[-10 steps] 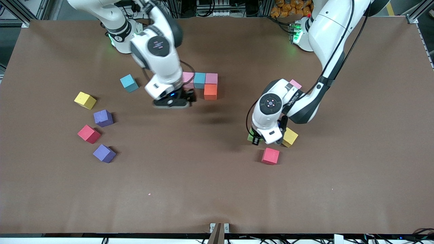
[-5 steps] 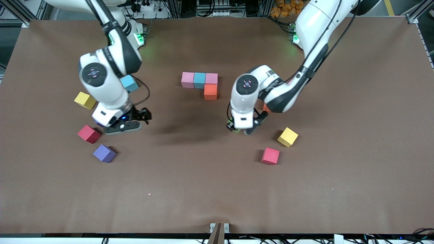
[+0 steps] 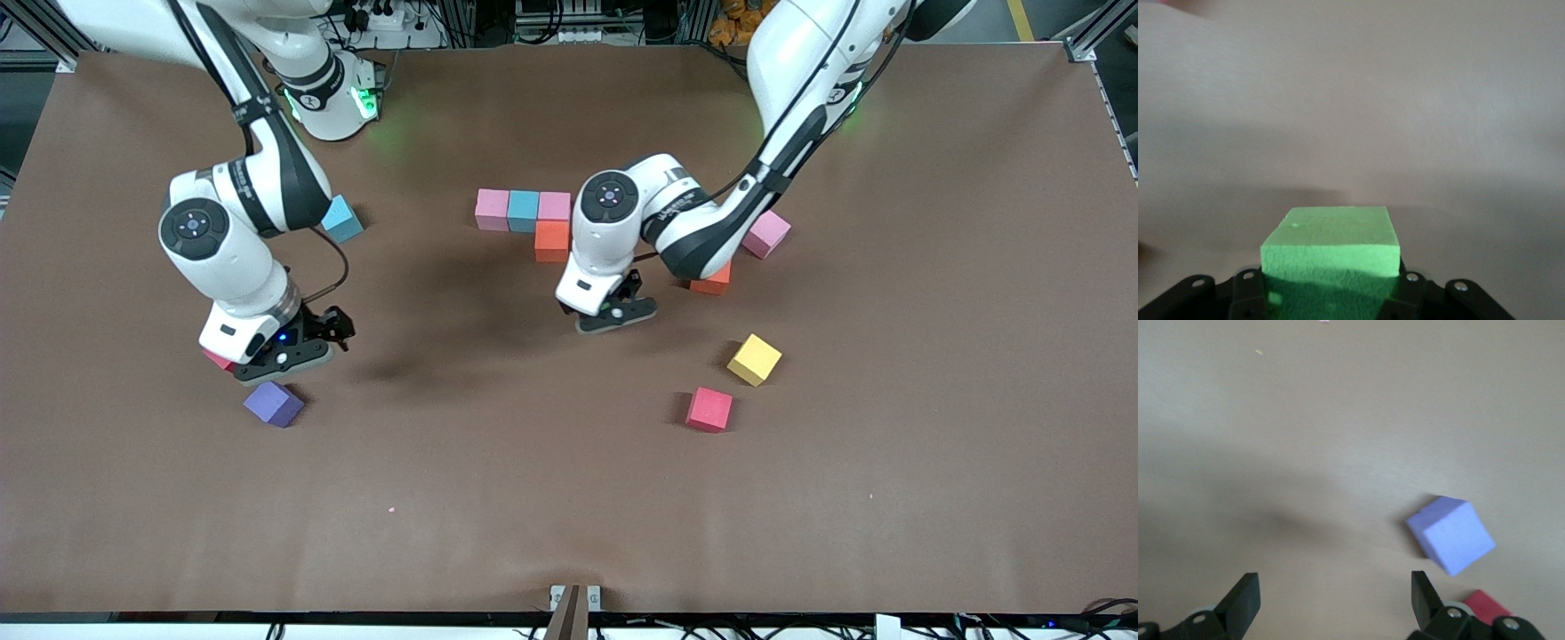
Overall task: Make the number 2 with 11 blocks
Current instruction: 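Carry the green cube to the shape while the right gripper reaches purple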
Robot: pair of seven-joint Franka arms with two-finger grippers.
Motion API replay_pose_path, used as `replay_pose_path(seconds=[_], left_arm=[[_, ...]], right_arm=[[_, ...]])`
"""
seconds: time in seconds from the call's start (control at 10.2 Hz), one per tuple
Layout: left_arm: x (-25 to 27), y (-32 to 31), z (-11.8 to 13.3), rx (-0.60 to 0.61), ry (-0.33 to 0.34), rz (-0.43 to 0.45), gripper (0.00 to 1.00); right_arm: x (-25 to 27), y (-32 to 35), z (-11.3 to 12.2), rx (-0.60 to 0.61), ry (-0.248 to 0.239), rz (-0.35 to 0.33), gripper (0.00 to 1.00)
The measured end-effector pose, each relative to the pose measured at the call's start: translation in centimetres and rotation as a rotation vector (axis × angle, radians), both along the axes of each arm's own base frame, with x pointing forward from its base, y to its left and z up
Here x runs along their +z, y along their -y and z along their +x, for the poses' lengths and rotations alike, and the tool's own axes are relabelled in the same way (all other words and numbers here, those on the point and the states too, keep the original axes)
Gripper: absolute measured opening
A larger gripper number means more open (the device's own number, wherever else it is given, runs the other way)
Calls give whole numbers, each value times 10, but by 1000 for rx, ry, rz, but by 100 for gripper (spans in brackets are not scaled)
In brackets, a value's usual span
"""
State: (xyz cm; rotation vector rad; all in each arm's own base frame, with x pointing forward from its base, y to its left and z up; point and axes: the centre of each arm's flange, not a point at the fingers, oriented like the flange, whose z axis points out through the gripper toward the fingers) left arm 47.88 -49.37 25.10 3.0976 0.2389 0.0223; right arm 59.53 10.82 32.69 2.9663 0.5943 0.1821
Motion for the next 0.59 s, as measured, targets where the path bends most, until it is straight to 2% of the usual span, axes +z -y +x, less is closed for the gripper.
replay_pose_path(seconds=[0.1, 0.29, 0.59], left_arm=[[-10, 7, -9, -83, -12, 7, 59], [-20, 18, -18, -171, -18, 0, 59], [-32, 53, -30, -203, -19, -29, 59]], right_arm=[[-5, 8, 4, 16, 10, -1, 100], [-7, 10, 7, 91, 20, -7, 100], [-2, 47, 15, 205, 32, -30, 100]])
